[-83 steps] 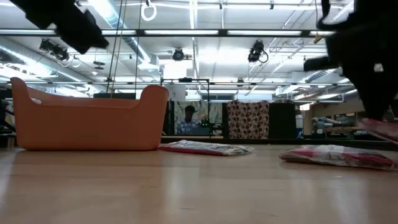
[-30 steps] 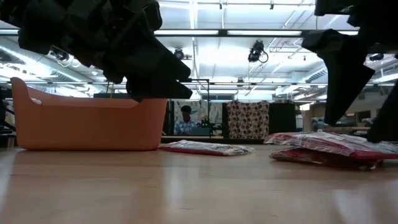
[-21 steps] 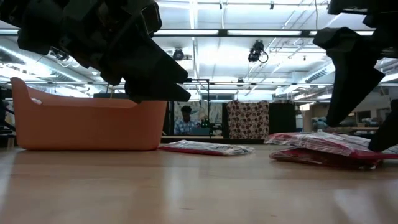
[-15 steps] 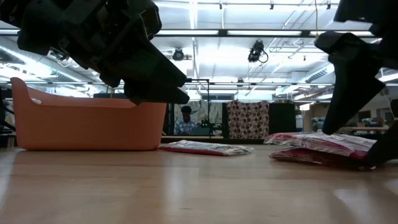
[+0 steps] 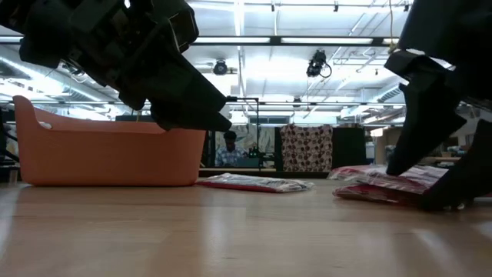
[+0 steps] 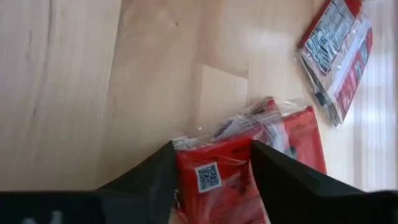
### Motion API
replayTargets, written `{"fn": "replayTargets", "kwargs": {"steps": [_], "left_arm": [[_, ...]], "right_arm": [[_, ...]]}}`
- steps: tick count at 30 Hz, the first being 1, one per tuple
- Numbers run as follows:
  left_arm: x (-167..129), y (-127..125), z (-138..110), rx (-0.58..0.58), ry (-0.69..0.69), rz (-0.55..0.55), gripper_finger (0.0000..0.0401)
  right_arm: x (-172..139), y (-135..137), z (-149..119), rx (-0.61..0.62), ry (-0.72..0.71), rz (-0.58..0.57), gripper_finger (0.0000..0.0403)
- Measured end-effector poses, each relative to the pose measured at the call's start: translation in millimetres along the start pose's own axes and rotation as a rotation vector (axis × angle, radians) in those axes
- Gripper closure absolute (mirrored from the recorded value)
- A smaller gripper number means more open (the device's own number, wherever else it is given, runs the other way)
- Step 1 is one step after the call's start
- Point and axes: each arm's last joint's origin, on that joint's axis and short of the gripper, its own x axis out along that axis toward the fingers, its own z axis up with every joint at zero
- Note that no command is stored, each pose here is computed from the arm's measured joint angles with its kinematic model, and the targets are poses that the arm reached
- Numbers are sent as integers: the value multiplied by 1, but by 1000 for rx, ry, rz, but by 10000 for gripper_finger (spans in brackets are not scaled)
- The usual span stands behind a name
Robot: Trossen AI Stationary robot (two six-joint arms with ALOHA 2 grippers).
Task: Sort popcorn bags into baskets
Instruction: Put the red popcorn bag into the orange bin
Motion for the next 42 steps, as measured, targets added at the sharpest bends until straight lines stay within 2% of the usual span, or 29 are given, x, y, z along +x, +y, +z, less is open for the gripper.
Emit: {"fn": "replayTargets", "kwargs": {"steps": [9, 12, 17, 21, 28, 34, 42], "left_arm": [[0, -1, 0, 16, -2, -6, 138], [0, -1, 0, 104, -1, -5, 138], [0, -1, -1, 277, 0, -5, 138], [1, -4, 4, 292, -15, -8, 138], [6, -24, 29, 481, -60, -34, 138], [10, -27, 42, 489, -48, -21, 138], [15, -22, 42, 482, -44, -45, 138]], "right_arm": [[3, 0, -4, -15, 30, 32, 345], [2, -1, -4, -25, 34, 39, 391], [-12, -8, 6, -63, 12, 67, 391], [-33, -22, 22, -101, -38, 123, 397], [-46, -57, 50, -48, -60, 290, 398], [-50, -95, 71, 81, -87, 442, 398], [-37, -140, 87, 244, -121, 581, 398]]}}
